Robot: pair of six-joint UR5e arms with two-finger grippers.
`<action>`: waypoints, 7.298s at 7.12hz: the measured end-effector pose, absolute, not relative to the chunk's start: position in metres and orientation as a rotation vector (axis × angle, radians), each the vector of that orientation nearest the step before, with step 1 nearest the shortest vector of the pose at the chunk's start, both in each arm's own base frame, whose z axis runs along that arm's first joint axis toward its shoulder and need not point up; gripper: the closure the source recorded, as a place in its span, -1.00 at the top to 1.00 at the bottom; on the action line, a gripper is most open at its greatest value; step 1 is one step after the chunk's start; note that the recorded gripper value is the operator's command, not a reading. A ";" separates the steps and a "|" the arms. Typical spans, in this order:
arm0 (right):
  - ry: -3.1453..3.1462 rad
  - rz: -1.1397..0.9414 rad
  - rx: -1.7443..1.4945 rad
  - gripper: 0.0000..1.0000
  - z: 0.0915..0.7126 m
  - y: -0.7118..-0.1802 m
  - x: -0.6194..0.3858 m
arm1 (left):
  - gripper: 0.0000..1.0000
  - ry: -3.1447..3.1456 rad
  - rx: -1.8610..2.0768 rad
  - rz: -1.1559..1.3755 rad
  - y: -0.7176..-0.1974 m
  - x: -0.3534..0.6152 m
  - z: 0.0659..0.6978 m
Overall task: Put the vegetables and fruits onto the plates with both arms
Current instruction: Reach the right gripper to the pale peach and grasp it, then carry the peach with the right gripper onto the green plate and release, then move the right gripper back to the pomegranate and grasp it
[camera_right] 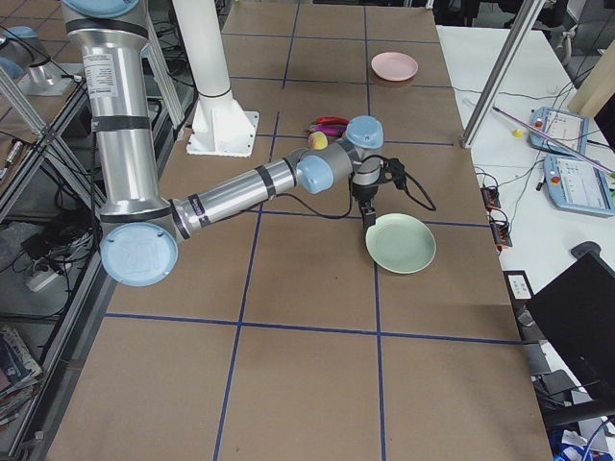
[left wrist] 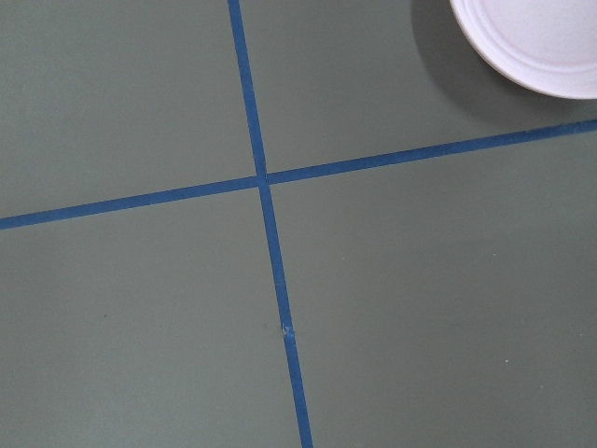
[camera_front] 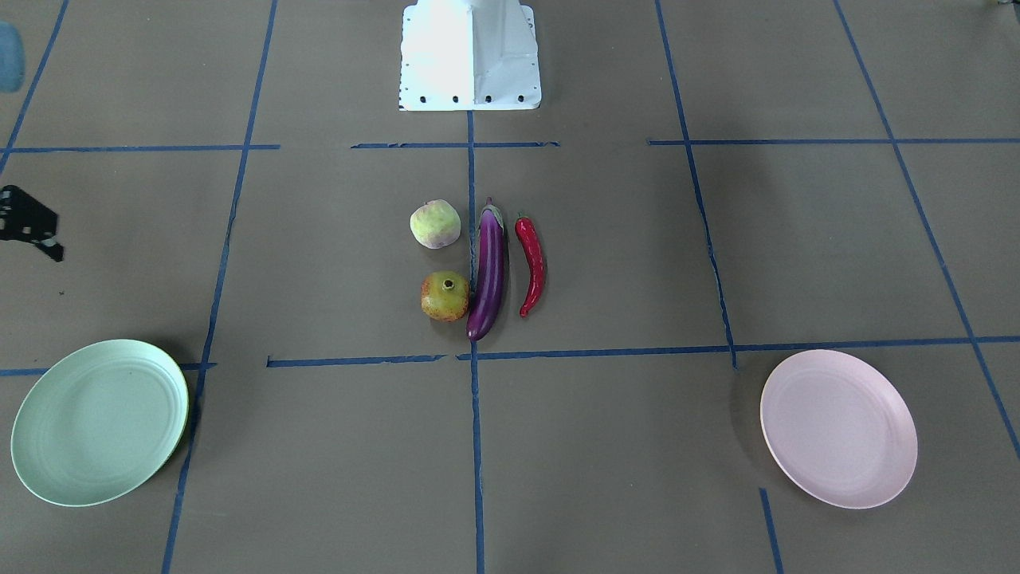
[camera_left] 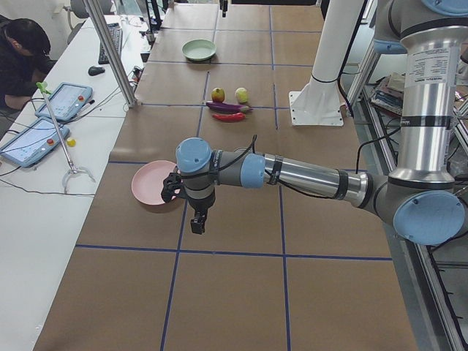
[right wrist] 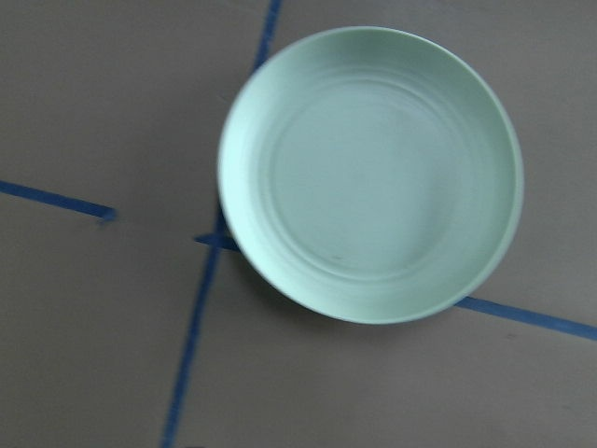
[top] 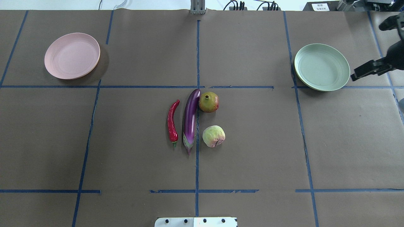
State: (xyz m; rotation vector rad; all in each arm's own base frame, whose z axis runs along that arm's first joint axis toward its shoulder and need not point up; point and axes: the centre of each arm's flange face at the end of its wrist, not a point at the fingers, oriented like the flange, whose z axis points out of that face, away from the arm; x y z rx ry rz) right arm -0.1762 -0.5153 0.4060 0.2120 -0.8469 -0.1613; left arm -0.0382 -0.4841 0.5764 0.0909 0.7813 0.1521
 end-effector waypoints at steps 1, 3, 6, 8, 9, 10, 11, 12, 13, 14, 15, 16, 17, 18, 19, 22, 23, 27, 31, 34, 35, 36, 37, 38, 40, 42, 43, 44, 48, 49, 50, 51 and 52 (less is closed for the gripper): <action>-0.894 -0.152 0.200 1.00 0.356 -0.509 -0.237 | 1.00 0.782 0.110 0.165 -0.487 -0.037 0.574; -0.900 -0.132 0.177 1.00 0.270 -0.467 -0.369 | 1.00 0.778 0.161 0.191 -0.493 -0.033 0.575; -0.845 -0.097 0.169 1.00 0.178 -0.406 -0.502 | 1.00 0.778 0.172 0.196 -0.495 -0.033 0.577; -0.806 -0.102 0.166 1.00 0.173 -0.395 -0.545 | 1.00 0.778 0.173 0.196 -0.495 -0.033 0.576; -0.784 -0.110 0.160 1.00 0.180 -0.394 -0.558 | 1.00 0.778 0.173 0.196 -0.495 -0.033 0.576; -0.760 -0.122 0.153 1.00 0.189 -0.392 -0.569 | 1.00 0.779 0.173 0.196 -0.495 -0.033 0.576; -0.737 -0.141 0.149 1.00 0.199 -0.391 -0.578 | 1.00 0.779 0.173 0.196 -0.495 -0.033 0.576; -0.718 -0.155 0.144 1.00 0.207 -0.390 -0.585 | 1.00 0.779 0.173 0.196 -0.495 -0.033 0.576; -0.705 -0.164 0.137 1.00 0.214 -0.388 -0.592 | 1.00 0.779 0.173 0.196 -0.495 -0.033 0.576; -0.697 -0.171 0.132 0.62 0.222 -0.387 -0.599 | 1.00 0.779 0.172 0.196 -0.495 -0.033 0.577; -0.701 -0.175 0.133 -0.43 0.227 -0.387 -0.605 | 1.00 0.779 0.171 0.196 -0.495 -0.033 0.577; -0.710 -0.176 0.137 -0.76 0.227 -0.389 -0.608 | 1.00 0.779 0.171 0.195 -0.495 -0.033 0.577; -0.718 -0.174 0.139 -0.76 0.224 -0.390 -0.608 | 1.00 0.779 0.171 0.195 -0.495 -0.033 0.578; -0.733 -0.164 0.144 -0.76 0.216 -0.395 -0.597 | 1.00 0.779 0.171 0.195 -0.495 -0.033 0.578; -0.748 -0.142 0.137 -0.76 0.202 -0.408 -0.570 | 1.00 0.779 0.171 0.195 -0.495 -0.032 0.578; -0.733 -0.160 0.145 -0.76 0.204 -0.482 -0.449 | 1.00 0.779 0.169 0.195 -0.495 -0.033 0.579; -0.711 -0.205 0.160 -0.76 0.229 -0.522 -0.406 | 1.00 0.780 0.168 0.195 -0.494 -0.032 0.579; -0.698 -0.361 0.195 -0.51 0.421 -0.660 -0.284 | 1.00 0.780 0.167 0.195 -0.494 -0.032 0.580; -0.709 -0.393 0.198 0.99 0.531 -0.666 -0.259 | 1.00 0.781 0.169 0.195 -0.494 -0.032 0.579; -0.710 -0.390 0.198 0.99 0.535 -0.663 -0.257 | 1.00 0.782 0.169 0.195 -0.494 -0.032 0.579; -0.716 -0.385 0.207 0.99 0.521 -0.664 -0.258 | 1.00 0.782 0.169 0.195 -0.494 -0.032 0.579; -0.725 -0.359 0.207 0.99 0.488 -0.663 -0.262 | 1.00 0.781 0.169 0.195 -0.494 -0.032 0.579; -0.736 -0.321 0.193 0.99 0.439 -0.660 -0.272 | 1.00 0.781 0.169 0.195 -0.494 -0.032 0.579; -0.753 -0.279 0.173 0.99 0.382 -0.650 -0.293 | 1.00 0.781 0.170 0.195 -0.494 -0.032 0.578; -0.808 -0.162 0.127 1.00 0.274 -0.606 -0.383 | 1.00 0.782 0.171 0.196 -0.494 -0.032 0.578; -0.820 -0.072 0.125 1.00 0.196 -0.541 -0.489 | 1.00 0.782 0.171 0.196 -0.494 -0.032 0.578; -0.815 -0.049 0.136 1.00 0.176 -0.513 -0.526 | 1.00 0.782 0.171 0.196 -0.494 -0.032 0.578; -0.802 -0.033 0.147 1.00 0.167 -0.494 -0.553 | 1.00 0.782 0.171 0.196 -0.494 -0.032 0.578; -0.721 -0.056 0.186 1.00 0.167 -0.492 -0.599 | 1.00 0.782 0.169 0.195 -0.494 -0.032 0.579; -0.702 -0.088 0.197 1.00 0.171 -0.493 -0.600 | 1.00 0.782 0.168 0.195 -0.494 -0.032 0.579; -0.681 -0.114 0.202 1.00 0.176 -0.493 -0.600 | 1.00 0.782 0.168 0.195 -0.494 -0.032 0.580; -0.665 -0.127 0.204 1.00 0.182 -0.493 -0.600 | 1.00 0.782 0.167 0.195 -0.493 -0.032 0.580; -0.654 -0.133 0.203 1.00 0.188 -0.492 -0.601 | 1.00 0.782 0.166 0.195 -0.493 -0.032 0.581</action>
